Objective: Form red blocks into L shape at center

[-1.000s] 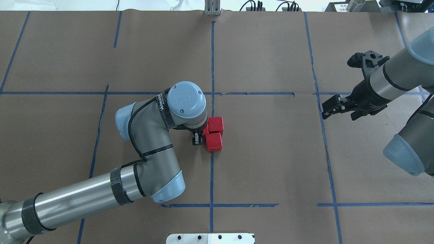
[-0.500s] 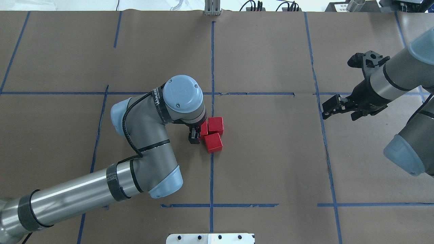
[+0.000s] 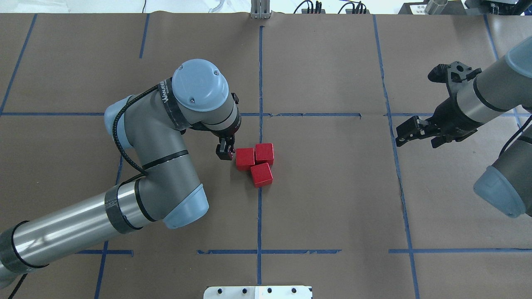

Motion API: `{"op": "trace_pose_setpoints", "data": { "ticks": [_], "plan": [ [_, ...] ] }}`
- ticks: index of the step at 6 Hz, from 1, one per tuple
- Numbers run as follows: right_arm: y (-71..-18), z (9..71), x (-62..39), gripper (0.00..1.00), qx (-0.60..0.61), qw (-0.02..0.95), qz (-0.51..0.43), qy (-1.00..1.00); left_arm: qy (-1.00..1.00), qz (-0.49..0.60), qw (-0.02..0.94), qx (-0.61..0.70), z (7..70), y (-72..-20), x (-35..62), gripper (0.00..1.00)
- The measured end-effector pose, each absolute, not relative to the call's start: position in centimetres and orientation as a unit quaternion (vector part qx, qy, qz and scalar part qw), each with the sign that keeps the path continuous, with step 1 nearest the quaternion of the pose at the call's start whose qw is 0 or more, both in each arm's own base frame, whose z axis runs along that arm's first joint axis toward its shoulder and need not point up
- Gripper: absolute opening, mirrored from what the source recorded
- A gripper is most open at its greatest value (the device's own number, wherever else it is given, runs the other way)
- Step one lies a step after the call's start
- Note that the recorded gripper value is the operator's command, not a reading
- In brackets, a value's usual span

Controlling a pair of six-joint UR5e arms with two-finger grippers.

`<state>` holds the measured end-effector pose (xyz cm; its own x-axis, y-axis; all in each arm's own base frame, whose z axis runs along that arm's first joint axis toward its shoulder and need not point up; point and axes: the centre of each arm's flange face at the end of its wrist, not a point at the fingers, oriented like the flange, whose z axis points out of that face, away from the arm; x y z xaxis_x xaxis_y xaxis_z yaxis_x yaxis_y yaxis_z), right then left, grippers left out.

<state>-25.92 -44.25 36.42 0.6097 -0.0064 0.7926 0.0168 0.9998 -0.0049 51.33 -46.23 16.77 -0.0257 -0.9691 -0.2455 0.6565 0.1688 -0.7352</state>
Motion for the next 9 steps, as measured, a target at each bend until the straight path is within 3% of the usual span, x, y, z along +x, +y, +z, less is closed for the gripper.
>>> {"op": "trace_pose_setpoints", "data": {
  "ticks": [4, 9],
  "plan": [
    [-45.9, 43.4, -14.7, 1.00, 0.021, 0.909, -0.002, -0.415, 0.407, -0.357, 0.836, -0.089, 26.9, -44.3, 36.9, 1.00],
    [-38.2, 55.8, -0.2, 1.00, 0.039, 0.918, -0.059, -0.390, 0.381, -0.079, 0.921, -0.003, 44.4, -46.9, 13.0, 1.00]
  ]
}}
